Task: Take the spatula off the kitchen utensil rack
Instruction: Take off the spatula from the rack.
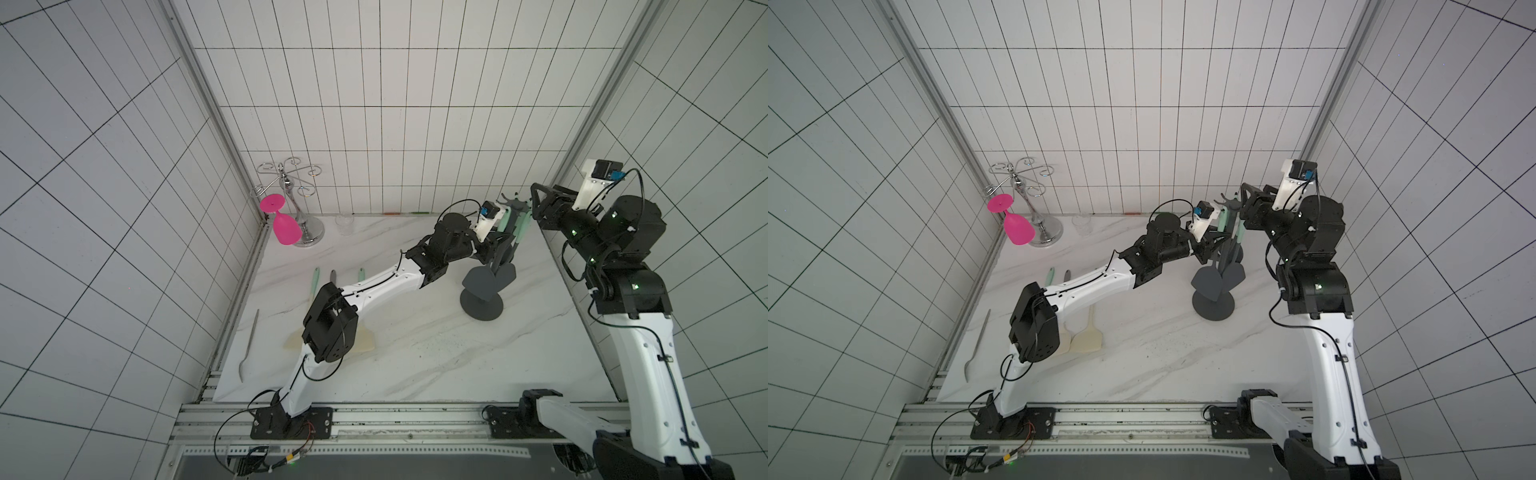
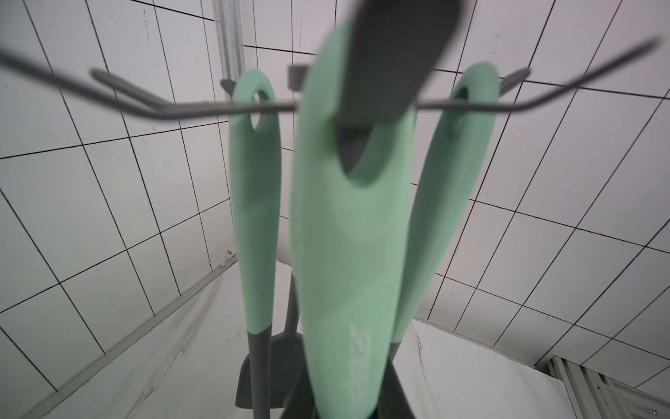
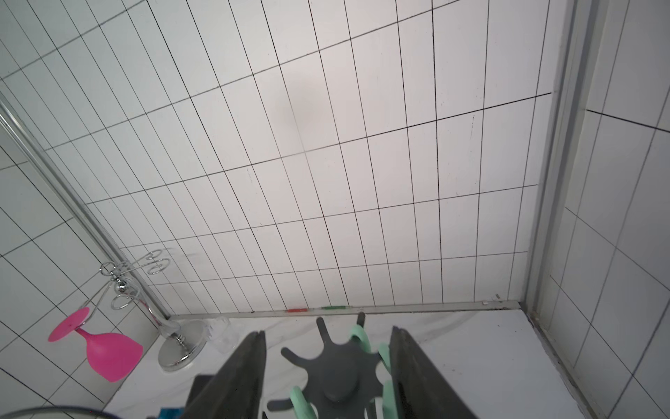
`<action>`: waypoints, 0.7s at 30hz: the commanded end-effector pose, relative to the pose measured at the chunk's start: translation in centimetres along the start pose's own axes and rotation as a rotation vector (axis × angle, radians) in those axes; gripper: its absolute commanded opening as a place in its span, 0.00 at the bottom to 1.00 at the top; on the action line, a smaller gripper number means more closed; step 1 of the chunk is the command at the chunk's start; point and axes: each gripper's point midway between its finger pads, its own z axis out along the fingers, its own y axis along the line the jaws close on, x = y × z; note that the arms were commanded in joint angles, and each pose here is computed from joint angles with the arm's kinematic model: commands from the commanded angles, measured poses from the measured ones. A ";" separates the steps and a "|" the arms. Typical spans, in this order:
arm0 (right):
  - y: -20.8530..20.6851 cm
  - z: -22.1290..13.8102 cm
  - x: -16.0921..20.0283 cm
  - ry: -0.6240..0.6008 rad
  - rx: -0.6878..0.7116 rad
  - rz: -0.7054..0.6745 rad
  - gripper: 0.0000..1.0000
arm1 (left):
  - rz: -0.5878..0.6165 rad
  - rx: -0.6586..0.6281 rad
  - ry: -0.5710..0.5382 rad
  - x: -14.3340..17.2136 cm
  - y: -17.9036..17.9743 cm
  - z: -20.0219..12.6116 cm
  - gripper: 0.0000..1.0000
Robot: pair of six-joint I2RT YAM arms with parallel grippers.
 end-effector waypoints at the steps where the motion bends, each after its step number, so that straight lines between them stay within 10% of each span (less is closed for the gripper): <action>1: 0.5 1.3 0.5 0.073 -0.035 0.049 0.56 | 0.024 -0.013 0.053 0.2 -0.3 -0.5 0.00; 21: -4.8 3.3 14.0 0.379 0.125 0.050 0.36 | 0.068 0.001 -0.021 -2.3 -1.4 -4.5 0.00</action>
